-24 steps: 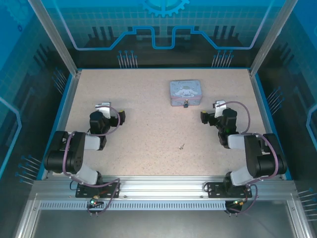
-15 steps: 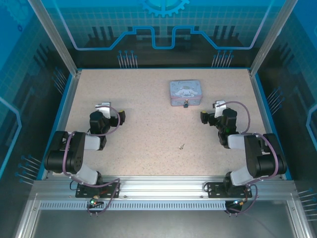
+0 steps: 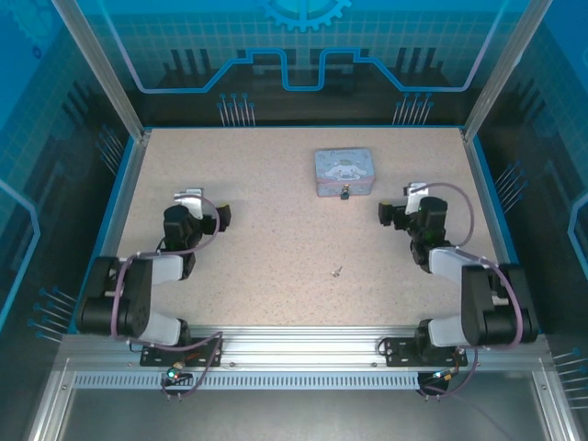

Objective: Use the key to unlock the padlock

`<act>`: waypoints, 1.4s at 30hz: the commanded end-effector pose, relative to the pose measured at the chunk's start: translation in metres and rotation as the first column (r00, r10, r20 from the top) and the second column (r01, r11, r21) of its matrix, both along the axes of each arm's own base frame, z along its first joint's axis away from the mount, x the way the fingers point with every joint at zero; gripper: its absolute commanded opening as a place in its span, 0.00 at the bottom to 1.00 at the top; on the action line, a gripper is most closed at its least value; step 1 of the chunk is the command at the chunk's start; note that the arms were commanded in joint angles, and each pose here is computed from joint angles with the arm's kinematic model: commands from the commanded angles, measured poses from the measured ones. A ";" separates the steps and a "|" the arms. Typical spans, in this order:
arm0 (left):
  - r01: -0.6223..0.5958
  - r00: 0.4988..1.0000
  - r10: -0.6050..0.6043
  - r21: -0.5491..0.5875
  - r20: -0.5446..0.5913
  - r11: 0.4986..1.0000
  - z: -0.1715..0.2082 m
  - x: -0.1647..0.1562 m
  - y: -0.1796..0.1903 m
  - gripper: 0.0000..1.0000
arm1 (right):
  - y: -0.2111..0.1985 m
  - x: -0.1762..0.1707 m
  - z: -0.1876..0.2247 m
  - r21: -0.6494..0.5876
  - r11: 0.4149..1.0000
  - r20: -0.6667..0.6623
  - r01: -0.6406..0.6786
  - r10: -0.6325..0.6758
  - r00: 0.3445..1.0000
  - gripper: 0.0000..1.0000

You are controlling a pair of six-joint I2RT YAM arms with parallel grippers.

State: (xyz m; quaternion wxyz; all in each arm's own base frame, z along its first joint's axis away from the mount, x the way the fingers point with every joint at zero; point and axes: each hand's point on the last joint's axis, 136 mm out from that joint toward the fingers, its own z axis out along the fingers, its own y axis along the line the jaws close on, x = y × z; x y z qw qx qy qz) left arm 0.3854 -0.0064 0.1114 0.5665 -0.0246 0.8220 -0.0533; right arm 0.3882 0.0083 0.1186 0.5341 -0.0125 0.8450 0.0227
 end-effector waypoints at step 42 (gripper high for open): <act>0.110 0.714 -0.604 -0.795 -0.355 0.597 -0.020 0.134 -0.321 0.64 | 0.093 0.132 -0.045 0.672 0.740 -0.267 0.023 0.213 0.940 0.70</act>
